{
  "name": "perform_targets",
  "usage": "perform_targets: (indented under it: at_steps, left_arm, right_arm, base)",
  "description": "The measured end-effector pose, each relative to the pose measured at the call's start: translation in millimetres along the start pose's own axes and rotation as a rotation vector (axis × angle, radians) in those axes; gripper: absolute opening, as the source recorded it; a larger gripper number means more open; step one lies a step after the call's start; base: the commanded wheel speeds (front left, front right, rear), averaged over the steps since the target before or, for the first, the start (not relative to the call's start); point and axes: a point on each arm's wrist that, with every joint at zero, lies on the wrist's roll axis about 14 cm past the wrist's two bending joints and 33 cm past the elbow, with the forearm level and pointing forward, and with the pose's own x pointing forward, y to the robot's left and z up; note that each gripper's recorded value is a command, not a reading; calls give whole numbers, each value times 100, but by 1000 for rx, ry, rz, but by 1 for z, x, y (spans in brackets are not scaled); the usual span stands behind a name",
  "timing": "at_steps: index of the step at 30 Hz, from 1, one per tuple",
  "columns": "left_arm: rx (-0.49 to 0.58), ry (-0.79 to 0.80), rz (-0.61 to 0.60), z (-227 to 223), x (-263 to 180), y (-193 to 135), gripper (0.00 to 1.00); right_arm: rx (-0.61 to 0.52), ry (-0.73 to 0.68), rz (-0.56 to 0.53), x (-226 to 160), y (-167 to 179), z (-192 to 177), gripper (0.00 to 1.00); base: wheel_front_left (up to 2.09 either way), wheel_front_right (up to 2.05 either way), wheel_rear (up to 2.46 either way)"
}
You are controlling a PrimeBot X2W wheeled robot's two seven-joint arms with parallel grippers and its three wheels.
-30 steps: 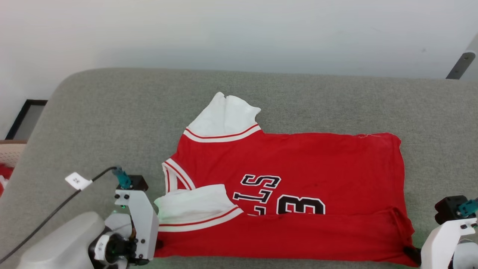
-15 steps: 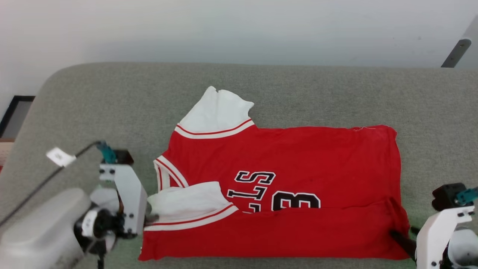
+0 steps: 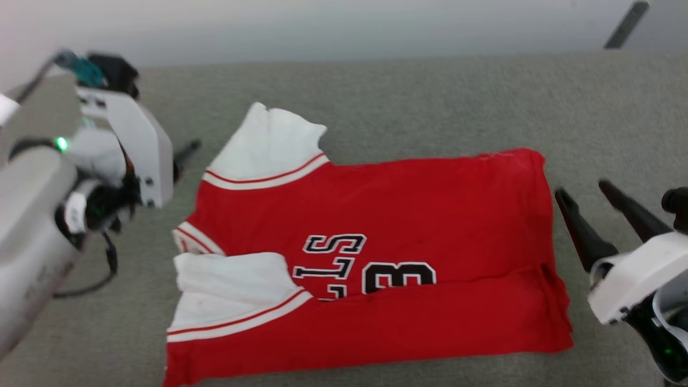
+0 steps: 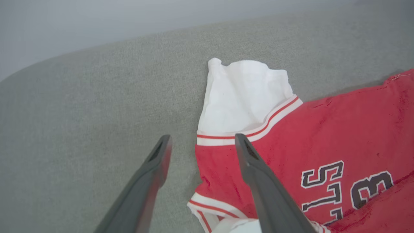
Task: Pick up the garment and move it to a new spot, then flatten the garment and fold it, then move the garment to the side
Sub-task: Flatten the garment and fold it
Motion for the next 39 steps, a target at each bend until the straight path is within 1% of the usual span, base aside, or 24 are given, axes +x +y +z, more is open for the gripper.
perform_targets:
  at_steps: [3, 6, 10, 13, 17, 20, 27, 30, 31, 32, 33, 35, 36, 39]
  left_arm:
    - [19, -79, -13, 26, 18, -1, 100]
    - [39, -120, -30, 41, 38, -2, 100]
    - [42, -112, -56, 49, 68, -7, 100]
    - [46, -76, -64, 50, 90, -7, 100]
    - [42, 2, -93, 43, 118, -15, 100]
    - [47, 89, -104, 28, 138, -21, 100]
    - [28, 278, -58, -8, 170, -14, 100]
    - [-44, 319, -72, -11, 178, -19, 100]
    - [-49, 333, -73, -13, 180, -20, 100]
    - [-57, 352, -75, -15, 180, -20, 64]
    - [-60, 366, -79, -16, 181, -22, 0]
    - [-65, 373, -83, -16, 181, -23, 0]
    - [-64, 378, -84, -17, 181, -23, 0]
    - [-59, 373, -93, -17, 182, -28, 0]
  right_arm:
    - [-20, -127, 3, 4, 4, 18, 100]
    - [-51, -226, 4, 5, 7, 29, 100]
    - [-66, -307, -6, 7, 4, 33, 100]
    - [-72, -338, -23, 8, -1, 32, 100]
    - [-66, -333, -52, 10, -10, 22, 100]
    - [-50, -313, -78, 13, -17, 12, 100]
    - [-24, -233, -122, 17, -32, -15, 100]
    - [-14, -196, -132, 17, -36, -23, 100]
    - [-11, -183, -134, 18, -37, -26, 100]
    - [-6, -168, -134, 18, -37, -28, 100]
    - [-3, -150, -130, 19, -37, -31, 100]
    - [22, -104, -121, 20, -35, -38, 100]
    - [15, -76, -112, 22, -34, -41, 100]
    - [-9, -37, -93, 31, -34, -34, 100]
  base:
    - [0, 0, 0]
    - [0, 0, 0]
    - [0, 0, 0]
    - [0, 0, 0]
    - [0, 0, 0]
    - [0, 0, 0]
    - [0, 0, 0]
    - [0, 0, 0]
    - [0, 0, 0]
    - [0, 0, 0]
    - [0, 0, 0]
    - [0, 0, 0]
    - [0, 0, 0]
    - [0, 0, 0]
